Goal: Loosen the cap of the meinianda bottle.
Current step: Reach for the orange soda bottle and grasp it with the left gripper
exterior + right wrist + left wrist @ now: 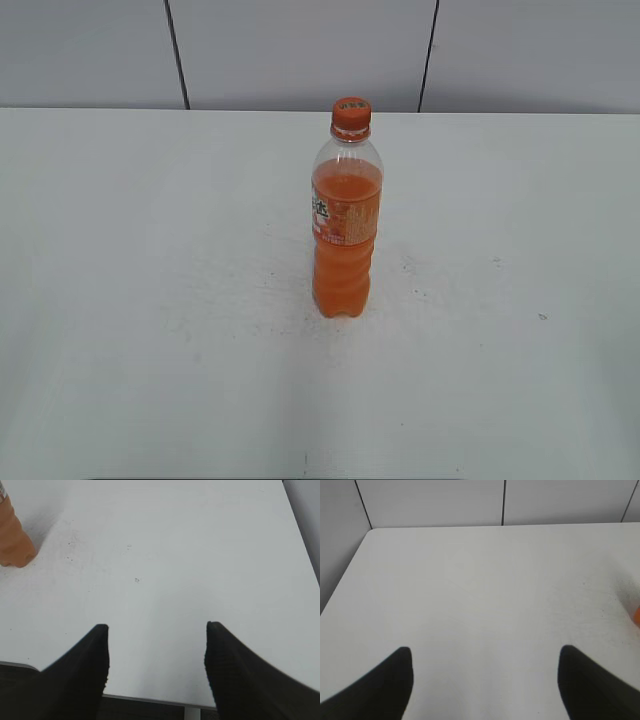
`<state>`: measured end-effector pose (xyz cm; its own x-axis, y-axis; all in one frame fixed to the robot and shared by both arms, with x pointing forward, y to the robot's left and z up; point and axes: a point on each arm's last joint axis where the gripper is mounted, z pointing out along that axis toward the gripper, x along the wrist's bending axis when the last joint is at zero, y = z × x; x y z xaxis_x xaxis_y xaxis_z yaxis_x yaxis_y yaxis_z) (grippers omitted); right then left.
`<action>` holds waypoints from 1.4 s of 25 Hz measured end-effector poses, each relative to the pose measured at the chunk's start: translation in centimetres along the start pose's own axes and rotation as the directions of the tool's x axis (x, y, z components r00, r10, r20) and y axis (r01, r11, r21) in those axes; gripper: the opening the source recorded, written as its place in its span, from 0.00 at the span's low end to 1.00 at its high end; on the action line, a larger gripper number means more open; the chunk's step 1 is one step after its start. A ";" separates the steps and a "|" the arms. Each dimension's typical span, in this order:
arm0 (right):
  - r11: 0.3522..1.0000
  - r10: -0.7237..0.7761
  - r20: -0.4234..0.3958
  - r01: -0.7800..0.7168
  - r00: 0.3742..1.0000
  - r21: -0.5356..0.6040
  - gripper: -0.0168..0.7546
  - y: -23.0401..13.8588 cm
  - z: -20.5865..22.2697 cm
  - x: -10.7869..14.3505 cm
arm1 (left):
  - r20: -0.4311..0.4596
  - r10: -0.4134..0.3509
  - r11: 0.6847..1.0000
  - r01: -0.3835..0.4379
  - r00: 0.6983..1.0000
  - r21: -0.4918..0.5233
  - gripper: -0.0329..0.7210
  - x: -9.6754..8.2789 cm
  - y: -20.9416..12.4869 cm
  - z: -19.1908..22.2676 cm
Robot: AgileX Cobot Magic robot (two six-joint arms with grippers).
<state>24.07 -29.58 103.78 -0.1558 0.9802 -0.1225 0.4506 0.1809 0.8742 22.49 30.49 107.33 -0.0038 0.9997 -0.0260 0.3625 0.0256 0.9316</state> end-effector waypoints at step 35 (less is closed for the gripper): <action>1.000 0.000 0.001 0.000 1.000 0.000 0.62 0.0 0.0 0.0 | 0.037 0.072 0.965 -0.060 0.997 -0.257 0.76 -1.6 11.7 19.8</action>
<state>24.08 -29.59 103.78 -0.1553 0.9801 -0.1233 0.4507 0.1814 0.8741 45.19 29.07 111.05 0.0564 0.9980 0.0275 0.1104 -0.0336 0.9933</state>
